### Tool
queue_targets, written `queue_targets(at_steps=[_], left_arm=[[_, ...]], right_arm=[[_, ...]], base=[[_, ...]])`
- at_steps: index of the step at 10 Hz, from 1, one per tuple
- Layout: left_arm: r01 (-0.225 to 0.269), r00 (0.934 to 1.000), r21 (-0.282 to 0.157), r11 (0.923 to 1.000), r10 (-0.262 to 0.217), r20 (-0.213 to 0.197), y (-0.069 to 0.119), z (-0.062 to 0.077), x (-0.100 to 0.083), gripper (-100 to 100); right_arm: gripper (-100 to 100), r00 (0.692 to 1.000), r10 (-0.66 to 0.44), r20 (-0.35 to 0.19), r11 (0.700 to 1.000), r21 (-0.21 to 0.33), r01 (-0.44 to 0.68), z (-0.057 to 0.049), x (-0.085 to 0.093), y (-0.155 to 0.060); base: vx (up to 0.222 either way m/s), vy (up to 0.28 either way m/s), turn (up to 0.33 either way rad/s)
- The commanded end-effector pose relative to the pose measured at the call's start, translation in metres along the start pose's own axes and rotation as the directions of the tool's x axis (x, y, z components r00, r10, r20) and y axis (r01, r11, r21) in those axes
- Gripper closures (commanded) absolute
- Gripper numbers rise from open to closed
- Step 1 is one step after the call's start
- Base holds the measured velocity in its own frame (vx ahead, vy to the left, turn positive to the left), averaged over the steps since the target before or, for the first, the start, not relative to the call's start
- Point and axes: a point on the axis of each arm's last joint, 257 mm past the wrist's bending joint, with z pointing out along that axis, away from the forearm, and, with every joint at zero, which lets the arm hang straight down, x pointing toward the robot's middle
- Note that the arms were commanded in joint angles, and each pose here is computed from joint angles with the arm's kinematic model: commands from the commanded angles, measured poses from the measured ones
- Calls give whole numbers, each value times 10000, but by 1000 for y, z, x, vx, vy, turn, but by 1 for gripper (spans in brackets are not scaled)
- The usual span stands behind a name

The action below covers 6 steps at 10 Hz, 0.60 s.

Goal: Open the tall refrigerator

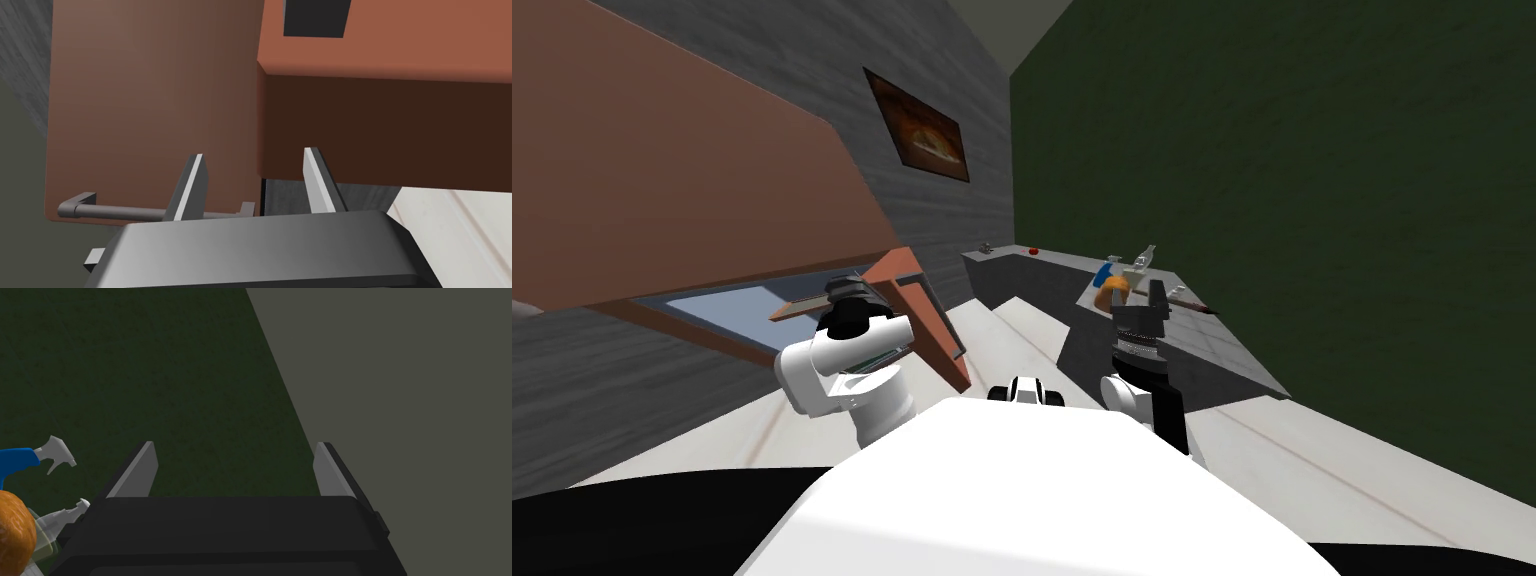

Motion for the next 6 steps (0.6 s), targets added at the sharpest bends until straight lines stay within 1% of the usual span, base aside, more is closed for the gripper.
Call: queue_targets(at_steps=[1,2,3,4,5,6], left_arm=[[8,9989,434,9991,-28,459,-16,1,-17,100],[-23,9968,505,9987,-18,803,-18,1,-29,100],[-23,9968,505,9987,-18,803,-18,1,-29,100],[-56,9934,577,9983,-10,1147,-21,1,-41,100],[-56,9934,577,9983,-10,1147,-21,1,-41,100],[-92,9889,648,9979,-6,1489,-23,0,-53,100]], right_arm=[[0,10000,1,0,10000,-1,-1,0,0,0],[0,10000,0,0,10000,1,0,0,0,0],[0,10000,0,1,10000,0,0,0,0,0],[0,10000,0,0,10000,-1,0,0,0,0],[0,10000,0,0,10000,0,0,0,0,0],[0,10000,-2,-1,10000,0,2,0,0,0]], base=[[213,-223,14],[247,-229,57],[196,-186,32],[227,-191,8],[197,-141,56],[190,-162,79]])
